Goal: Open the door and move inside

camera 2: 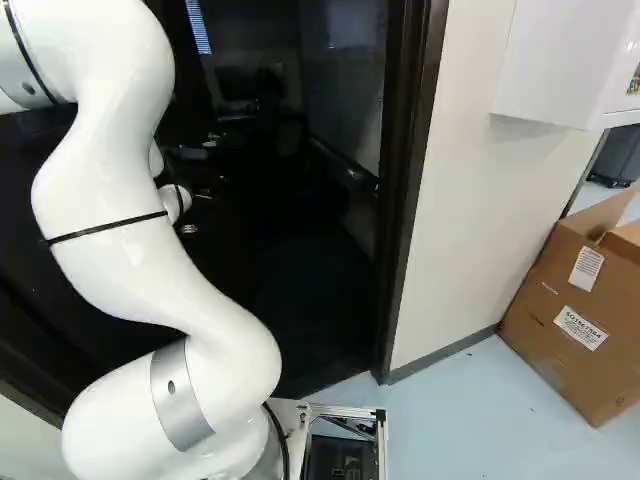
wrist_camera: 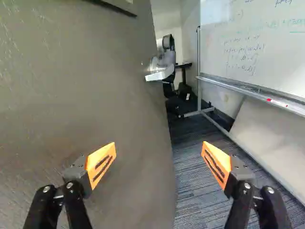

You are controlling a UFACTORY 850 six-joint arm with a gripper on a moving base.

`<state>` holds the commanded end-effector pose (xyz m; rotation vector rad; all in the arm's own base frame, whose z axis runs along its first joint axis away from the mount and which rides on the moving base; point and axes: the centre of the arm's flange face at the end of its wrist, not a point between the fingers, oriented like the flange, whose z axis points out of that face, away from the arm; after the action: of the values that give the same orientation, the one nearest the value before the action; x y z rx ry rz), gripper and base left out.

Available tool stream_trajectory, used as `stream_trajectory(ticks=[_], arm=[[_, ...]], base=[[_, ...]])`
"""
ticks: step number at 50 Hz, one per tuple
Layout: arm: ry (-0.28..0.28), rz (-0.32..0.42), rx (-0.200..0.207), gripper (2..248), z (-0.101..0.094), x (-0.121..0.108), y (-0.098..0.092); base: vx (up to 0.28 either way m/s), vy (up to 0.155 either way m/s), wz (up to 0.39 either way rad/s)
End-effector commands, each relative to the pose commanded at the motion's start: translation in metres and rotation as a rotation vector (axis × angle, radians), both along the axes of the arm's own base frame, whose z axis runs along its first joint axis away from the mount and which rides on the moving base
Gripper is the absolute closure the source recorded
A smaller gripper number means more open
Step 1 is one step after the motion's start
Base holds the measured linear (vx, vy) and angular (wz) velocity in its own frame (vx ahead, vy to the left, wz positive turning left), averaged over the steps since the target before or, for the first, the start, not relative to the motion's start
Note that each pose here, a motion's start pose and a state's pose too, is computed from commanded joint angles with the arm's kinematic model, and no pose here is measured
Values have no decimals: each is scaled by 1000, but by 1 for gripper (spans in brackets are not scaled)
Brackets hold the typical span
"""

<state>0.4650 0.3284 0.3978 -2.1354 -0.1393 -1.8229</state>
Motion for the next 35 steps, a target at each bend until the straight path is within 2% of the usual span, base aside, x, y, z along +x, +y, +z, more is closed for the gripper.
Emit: stream_trajectory(ticks=[35], arm=[[-11, 7, 34, 3, -7, 22, 48]], base=[[0, 0, 0]])
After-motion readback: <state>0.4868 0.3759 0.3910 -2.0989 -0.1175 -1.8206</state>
